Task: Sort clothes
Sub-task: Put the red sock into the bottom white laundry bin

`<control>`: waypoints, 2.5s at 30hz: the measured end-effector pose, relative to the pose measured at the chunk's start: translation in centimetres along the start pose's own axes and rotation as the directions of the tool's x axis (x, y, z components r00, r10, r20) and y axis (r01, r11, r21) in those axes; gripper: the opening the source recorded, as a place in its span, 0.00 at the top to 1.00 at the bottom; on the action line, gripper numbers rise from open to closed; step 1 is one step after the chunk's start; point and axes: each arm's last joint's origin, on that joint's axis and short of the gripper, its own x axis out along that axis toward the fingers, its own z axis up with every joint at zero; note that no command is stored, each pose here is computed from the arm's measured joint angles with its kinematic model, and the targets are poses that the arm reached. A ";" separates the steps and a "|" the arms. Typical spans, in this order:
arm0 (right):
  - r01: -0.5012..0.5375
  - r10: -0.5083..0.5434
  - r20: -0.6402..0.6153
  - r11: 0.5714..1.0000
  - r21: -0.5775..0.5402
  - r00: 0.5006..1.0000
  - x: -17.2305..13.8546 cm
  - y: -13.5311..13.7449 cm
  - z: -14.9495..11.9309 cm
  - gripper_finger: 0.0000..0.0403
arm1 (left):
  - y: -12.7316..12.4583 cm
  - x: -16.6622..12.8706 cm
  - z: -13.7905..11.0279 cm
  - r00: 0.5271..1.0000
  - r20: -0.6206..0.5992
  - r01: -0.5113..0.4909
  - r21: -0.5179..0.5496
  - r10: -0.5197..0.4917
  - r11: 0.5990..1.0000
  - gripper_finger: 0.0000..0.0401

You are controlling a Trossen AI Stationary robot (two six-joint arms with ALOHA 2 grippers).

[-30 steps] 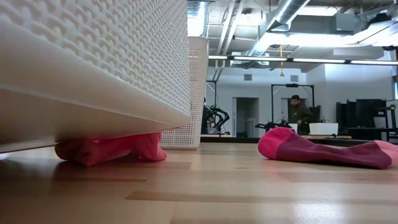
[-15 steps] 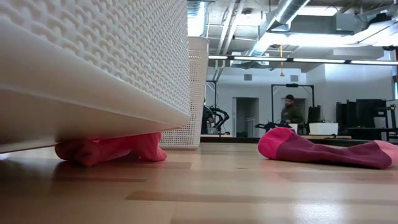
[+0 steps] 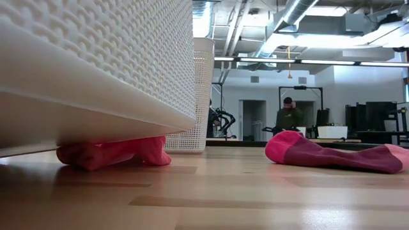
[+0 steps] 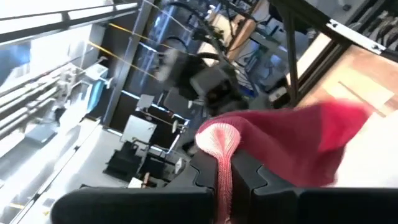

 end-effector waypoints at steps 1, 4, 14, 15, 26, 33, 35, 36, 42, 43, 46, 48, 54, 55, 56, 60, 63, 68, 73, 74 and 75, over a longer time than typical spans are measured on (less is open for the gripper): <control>-0.003 0.003 -0.027 1.000 0.013 1.000 -0.1 0.2 -0.2 0.46 | 0.1 -0.6 0.2 1.000 -0.002 -0.005 -0.003 0.005 1.000 0.99; -0.012 0.019 -0.097 0.998 0.064 0.995 -0.3 0.7 -0.7 0.41 | 0.3 -2.0 0.6 1.000 0.000 -0.008 -0.020 0.008 1.000 0.99; -0.051 0.087 -0.216 0.985 0.167 0.973 -0.8 2.0 -1.6 0.44 | -1.5 -4.1 -0.1 0.993 0.056 0.107 -0.084 -0.103 0.991 0.99; -0.054 0.092 -0.220 0.984 0.172 0.971 -0.9 2.1 -1.6 0.44 | -1.7 -4.3 -0.2 0.988 0.073 0.140 -0.101 -0.133 0.985 0.99; -0.064 0.108 -0.245 0.981 0.182 0.963 -1.1 2.4 -1.8 0.45 | -3.5 -5.2 -0.6 0.796 0.260 0.603 -0.263 -0.546 0.753 0.99; -0.055 0.111 -0.280 0.978 0.201 0.954 -1.1 2.2 -2.2 0.45 | -3.9 -4.3 -0.9 0.692 0.281 0.719 -0.342 -0.665 0.605 0.99; -0.049 0.115 -0.307 0.975 0.216 0.945 -1.1 2.2 -2.6 0.45 | -4.0 -3.7 -1.2 0.673 0.268 0.733 -0.365 -0.690 0.574 0.99; -0.046 0.119 -0.321 0.973 0.226 0.940 -1.2 2.2 -2.7 0.45 | -4.1 -3.4 -1.3 0.659 0.265 0.742 -0.377 -0.704 0.554 0.99; -0.024 0.147 -0.414 0.958 0.287 0.898 -1.6 2.5 -3.6 0.45 | -5.0 -1.3 -1.4 0.561 0.267 0.800 -0.416 -0.784 0.431 0.99; -0.019 0.154 -0.435 0.954 0.298 0.887 -1.7 2.6 -3.8 0.45 | -5.1 -0.9 -1.5 0.549 0.264 0.805 -0.424 -0.793 0.416 0.99; 0.002 0.174 -0.498 0.943 0.332 0.850 -2.1 3.1 -4.5 0.45 | -5.7 0.2 -1.6 0.512 0.257 0.816 -0.443 -0.820 0.371 0.99; 0.022 0.185 -0.546 0.936 0.351 0.817 -2.4 3.6 -5.3 0.45 | -6.3 0.9 -1.7 0.497 0.242 0.816 -0.456 -0.833 0.354 0.99; 0.087 0.205 -0.643 0.916 0.393 0.738 -2.8 5.0 -7.8 0.45 | -7.9 3.0 -2.3 0.447 0.187 0.809 -0.501 -0.875 0.307 0.99; 0.093 0.208 -0.656 0.915 0.393 0.726 -2.9 5.2 -8.2 0.45 | -8.2 3.2 -2.3 0.443 0.175 0.807 -0.506 -0.879 0.306 0.99; 0.099 0.211 -0.668 0.914 0.395 0.713 -3.0 5.6 -8.5 0.45 | -8.3 3.4 -2.4 0.437 0.171 0.805 -0.513 -0.883 0.299 0.99; 0.127 0.217 -0.697 0.905 0.406 0.683 -3.3 6.5 -9.8 0.45 | -8.9 4.2 -2.6 0.389 0.175 0.811 -0.531 -0.904 0.246 0.99; 0.138 0.221 -0.716 0.903 0.407 0.663 -3.5 7.1 -10.4 0.45 | -9.6 4.7 -2.6 0.346 0.180 0.817 -0.540 -0.921 0.201 0.99; 0.155 0.222 -0.731 0.899 0.409 0.645 -3.6 7.6 -11.5 0.45 | -10.9 5.8 -2.9 0.277 0.176 0.820 -0.556 -0.945 0.136 0.99; 0.190 0.210 -0.751 0.893 0.408 0.626 -3.7 7.9 -12.7 0.45 | -12.1 7.0 -3.5 0.246 0.150 0.806 -0.580 -0.958 0.116 0.94; 0.202 0.203 -0.755 0.891 0.407 0.623 -3.6 7.9 -13.1 0.45 | -12.3 7.2 -3.7 0.246 0.144 0.800 -0.589 -0.959 0.117 0.92; 0.212 0.200 -0.759 0.888 0.407 0.620 -3.7 8.0 -13.4 0.45 | -12.6 7.4 -3.9 0.244 0.136 0.796 -0.594 -0.960 0.117 0.90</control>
